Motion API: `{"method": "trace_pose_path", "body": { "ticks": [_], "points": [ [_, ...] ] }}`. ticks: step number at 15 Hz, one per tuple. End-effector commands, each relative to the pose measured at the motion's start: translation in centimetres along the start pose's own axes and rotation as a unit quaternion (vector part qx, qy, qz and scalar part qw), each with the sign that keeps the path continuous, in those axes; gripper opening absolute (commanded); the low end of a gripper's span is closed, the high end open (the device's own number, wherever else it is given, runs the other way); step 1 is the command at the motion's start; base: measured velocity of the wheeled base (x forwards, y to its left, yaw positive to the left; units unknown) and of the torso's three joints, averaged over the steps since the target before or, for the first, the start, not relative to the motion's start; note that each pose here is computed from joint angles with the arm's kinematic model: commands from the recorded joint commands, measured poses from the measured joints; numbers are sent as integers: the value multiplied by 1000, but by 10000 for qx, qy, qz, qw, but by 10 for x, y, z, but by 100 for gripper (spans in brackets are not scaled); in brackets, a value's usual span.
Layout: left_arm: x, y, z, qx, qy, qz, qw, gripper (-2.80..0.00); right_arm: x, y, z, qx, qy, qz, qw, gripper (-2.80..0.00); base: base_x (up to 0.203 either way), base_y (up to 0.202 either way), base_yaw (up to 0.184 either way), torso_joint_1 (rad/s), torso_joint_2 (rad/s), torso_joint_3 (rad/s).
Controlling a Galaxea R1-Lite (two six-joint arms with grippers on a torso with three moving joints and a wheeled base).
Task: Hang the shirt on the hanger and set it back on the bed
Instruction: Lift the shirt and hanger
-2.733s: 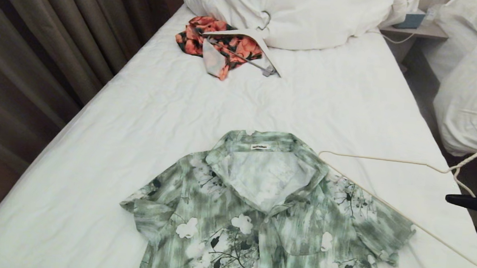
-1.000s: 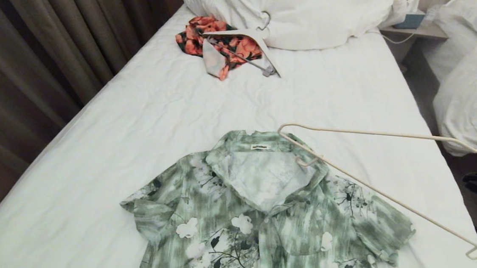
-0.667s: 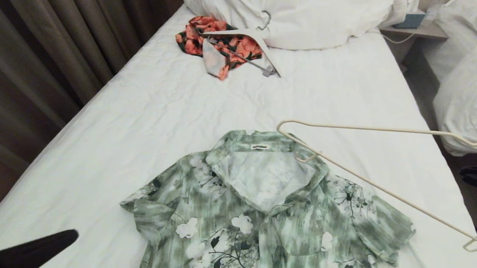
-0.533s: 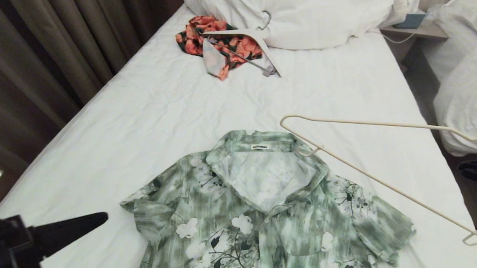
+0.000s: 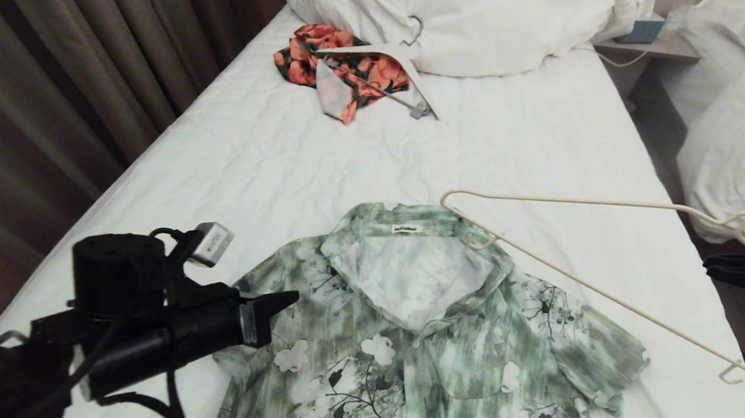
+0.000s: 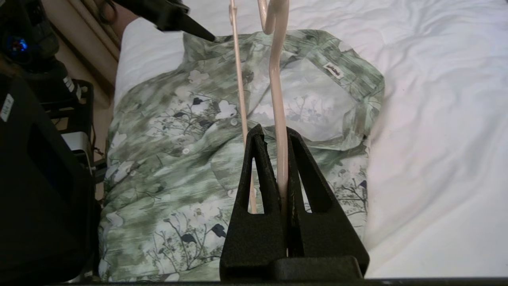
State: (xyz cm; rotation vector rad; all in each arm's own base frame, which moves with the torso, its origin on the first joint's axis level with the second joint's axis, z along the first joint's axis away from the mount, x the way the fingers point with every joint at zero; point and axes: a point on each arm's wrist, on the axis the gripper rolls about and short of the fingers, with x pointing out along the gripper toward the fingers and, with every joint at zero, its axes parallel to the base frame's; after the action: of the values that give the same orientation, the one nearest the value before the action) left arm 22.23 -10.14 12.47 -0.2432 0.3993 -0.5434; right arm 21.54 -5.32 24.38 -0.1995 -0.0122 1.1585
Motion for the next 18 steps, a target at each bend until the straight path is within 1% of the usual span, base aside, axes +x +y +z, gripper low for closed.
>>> {"method": "trace_pose_path", "body": {
  "ticks": [1,2,4,6,9,13,16,18],
  "points": [
    [35,3,-15,11,114,148,9998,-231,-1,-5,-5,74,-3,-25,10000,-280,0,0,0,0,0,0],
    [39,-3,-11,63,-6,162,9998,0,-1,-7,-7,116,38,-42,9999,-280,0,0,0,0,0,0],
    [54,-9,-11,106,-8,228,9997,0,1,-11,-13,192,68,-19,9998,-280,0,0,0,0,0,0],
    [65,-7,-15,104,93,328,9994,0,2,-11,-13,185,65,-5,9998,-280,0,0,0,0,0,0],
    [72,-7,-10,114,1,314,9994,0,2,-14,-14,122,63,-20,9999,-280,0,0,0,0,0,0],
    [83,-9,-4,130,-133,359,9992,0,2,-15,-19,197,68,-15,9998,-280,0,0,0,0,0,0],
    [71,-12,1,149,-227,360,9990,0,2,-17,-21,222,77,-31,9997,-280,0,0,0,0,0,0],
    [54,-12,-8,244,-34,408,9989,0,1,-17,-22,240,81,-39,9997,-280,0,0,0,0,0,0]
  ]
}}
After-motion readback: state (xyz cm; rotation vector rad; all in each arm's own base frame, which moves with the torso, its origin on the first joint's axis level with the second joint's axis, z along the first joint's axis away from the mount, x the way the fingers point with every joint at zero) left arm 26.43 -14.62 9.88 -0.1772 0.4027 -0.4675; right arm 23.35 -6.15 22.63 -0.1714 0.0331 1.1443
